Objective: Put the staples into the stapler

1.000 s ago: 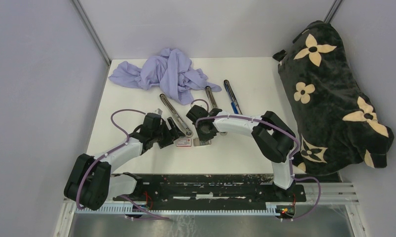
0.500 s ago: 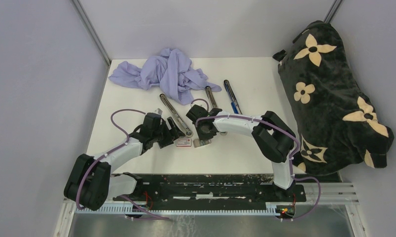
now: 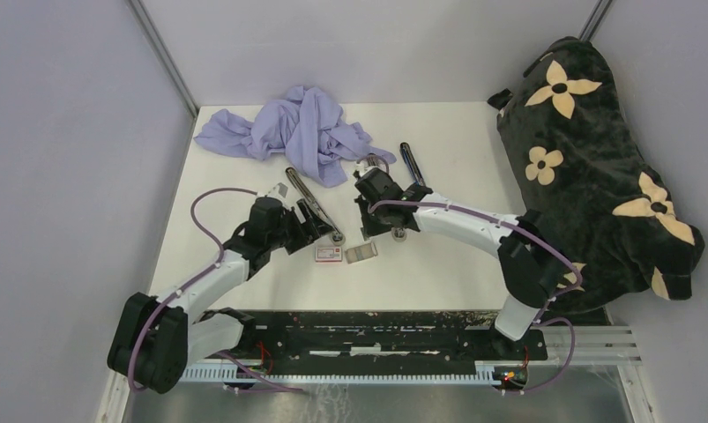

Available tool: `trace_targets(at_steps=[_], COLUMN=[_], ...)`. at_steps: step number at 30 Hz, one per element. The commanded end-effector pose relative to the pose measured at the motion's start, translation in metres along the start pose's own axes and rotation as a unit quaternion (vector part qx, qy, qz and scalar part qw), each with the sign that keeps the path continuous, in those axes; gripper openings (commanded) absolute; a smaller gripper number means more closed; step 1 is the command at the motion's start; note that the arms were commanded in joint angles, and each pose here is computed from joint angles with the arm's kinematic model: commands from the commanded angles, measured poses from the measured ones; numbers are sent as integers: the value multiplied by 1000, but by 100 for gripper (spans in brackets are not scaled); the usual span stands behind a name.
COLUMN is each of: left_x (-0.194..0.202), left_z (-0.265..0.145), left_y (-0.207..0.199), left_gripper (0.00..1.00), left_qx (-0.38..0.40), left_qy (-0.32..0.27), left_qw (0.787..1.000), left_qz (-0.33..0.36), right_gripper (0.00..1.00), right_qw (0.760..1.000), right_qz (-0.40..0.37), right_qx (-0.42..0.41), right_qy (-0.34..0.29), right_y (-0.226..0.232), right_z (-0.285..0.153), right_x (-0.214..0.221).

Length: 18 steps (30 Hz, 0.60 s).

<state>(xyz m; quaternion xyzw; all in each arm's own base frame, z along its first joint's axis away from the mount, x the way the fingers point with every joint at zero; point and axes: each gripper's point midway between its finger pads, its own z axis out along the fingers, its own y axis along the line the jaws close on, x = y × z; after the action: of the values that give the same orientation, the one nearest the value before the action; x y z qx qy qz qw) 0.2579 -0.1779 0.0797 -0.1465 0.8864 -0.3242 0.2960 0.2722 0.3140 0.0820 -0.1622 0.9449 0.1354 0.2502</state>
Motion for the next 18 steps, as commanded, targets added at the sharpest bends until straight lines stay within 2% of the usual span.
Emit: trace_targets(at_steps=[1, 7, 13, 18], left_x=[-34, -54, -66, -72], left_z=[-17, -45, -73, -93], left_y=[-55, -98, -142, -167], left_gripper=[84, 84, 83, 81], left_qx=[101, 193, 291, 343], left_qy=[-56, -102, -131, -143], left_qw=[993, 974, 942, 919], left_qz=[21, 65, 104, 133], right_gripper=[1, 1, 1, 1], right_qw=[992, 969, 930, 894], right_qz=[-5, -1, 16, 29], right_qx=[-92, -191, -286, -352], right_qy=[-82, -159, -232, -275], right_y=[20, 30, 41, 55], right_z=[-31, -68, -112, -145], right_x=[-41, -78, -115, -135])
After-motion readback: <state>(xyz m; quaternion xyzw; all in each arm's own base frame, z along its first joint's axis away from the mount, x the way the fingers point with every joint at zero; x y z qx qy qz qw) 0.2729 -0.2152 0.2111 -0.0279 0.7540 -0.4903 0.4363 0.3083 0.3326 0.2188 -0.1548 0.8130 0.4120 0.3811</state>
